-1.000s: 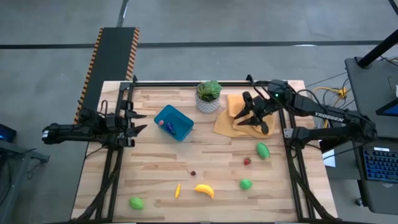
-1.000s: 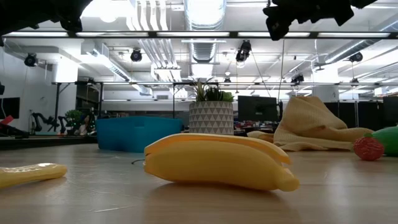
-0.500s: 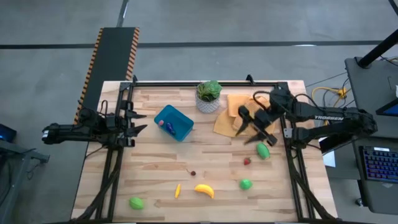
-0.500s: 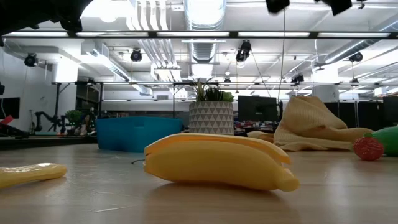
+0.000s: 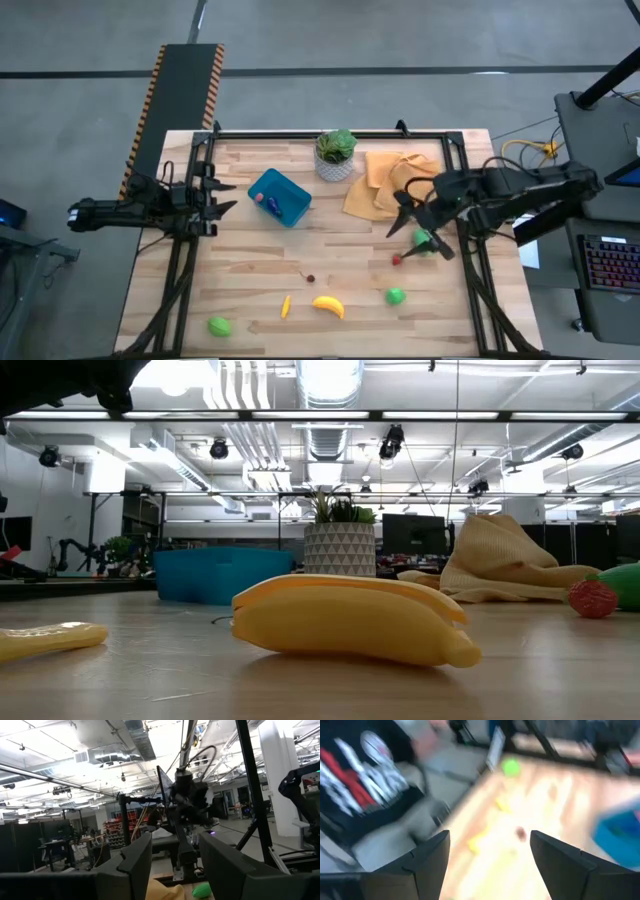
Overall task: Pick and placing Produce into tupperware
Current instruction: Put the red strawberry into the blue bin
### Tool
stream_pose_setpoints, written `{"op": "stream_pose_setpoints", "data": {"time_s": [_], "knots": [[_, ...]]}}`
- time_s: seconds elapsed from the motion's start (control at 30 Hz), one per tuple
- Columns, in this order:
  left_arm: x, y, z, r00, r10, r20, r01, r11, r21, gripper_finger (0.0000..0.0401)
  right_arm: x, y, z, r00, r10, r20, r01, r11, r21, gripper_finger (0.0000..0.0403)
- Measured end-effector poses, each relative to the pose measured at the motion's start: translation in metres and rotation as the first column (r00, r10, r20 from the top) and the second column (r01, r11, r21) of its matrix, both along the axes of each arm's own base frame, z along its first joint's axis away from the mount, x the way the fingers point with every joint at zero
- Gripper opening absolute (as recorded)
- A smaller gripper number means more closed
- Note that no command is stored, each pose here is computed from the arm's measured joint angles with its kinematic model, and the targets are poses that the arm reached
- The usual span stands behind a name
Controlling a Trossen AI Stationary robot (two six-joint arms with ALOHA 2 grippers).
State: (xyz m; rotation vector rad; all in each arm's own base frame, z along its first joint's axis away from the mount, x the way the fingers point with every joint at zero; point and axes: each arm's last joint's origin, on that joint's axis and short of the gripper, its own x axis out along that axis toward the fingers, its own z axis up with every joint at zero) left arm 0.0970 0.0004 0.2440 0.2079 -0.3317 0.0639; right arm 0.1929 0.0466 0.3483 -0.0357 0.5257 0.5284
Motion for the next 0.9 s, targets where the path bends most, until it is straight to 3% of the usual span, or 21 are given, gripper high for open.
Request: {"op": "stream_pose_setpoints", "data": {"time_s": [0.13,0.33,0.6,0.73,0.9], "knots": [[0.0,0.0,-0.001,1.0,0.002,-0.008,-0.002,1.0,-0.001,0.0151,-0.002,0.007,0.004,0.989,-0.083,-0.126,0.071,0.993,-0.094,0.0253],[0.0,0.0,-0.001,1.0,0.005,-0.008,-0.005,1.0,-0.002,0.0151,0.012,0.012,0.001,0.953,-0.163,-0.256,0.141,0.985,-0.101,0.0248],[0.0,0.0,-0.001,1.0,0.006,-0.009,-0.006,1.0,-0.002,0.0151,0.051,0.022,-0.037,0.92,-0.166,-0.355,0.12,0.982,-0.149,0.0248],[0.0,0.0,-0.001,1.0,0.007,-0.012,-0.007,1.0,-0.002,0.0151,0.065,0.025,-0.053,0.878,-0.179,-0.444,0.105,0.977,-0.185,0.0242],[0.0,0.0,-0.001,1.0,0.007,-0.014,-0.007,1.0,-0.002,0.0151,0.066,0.024,-0.065,0.781,-0.264,-0.566,0.133,0.956,-0.261,0.0231]]}}
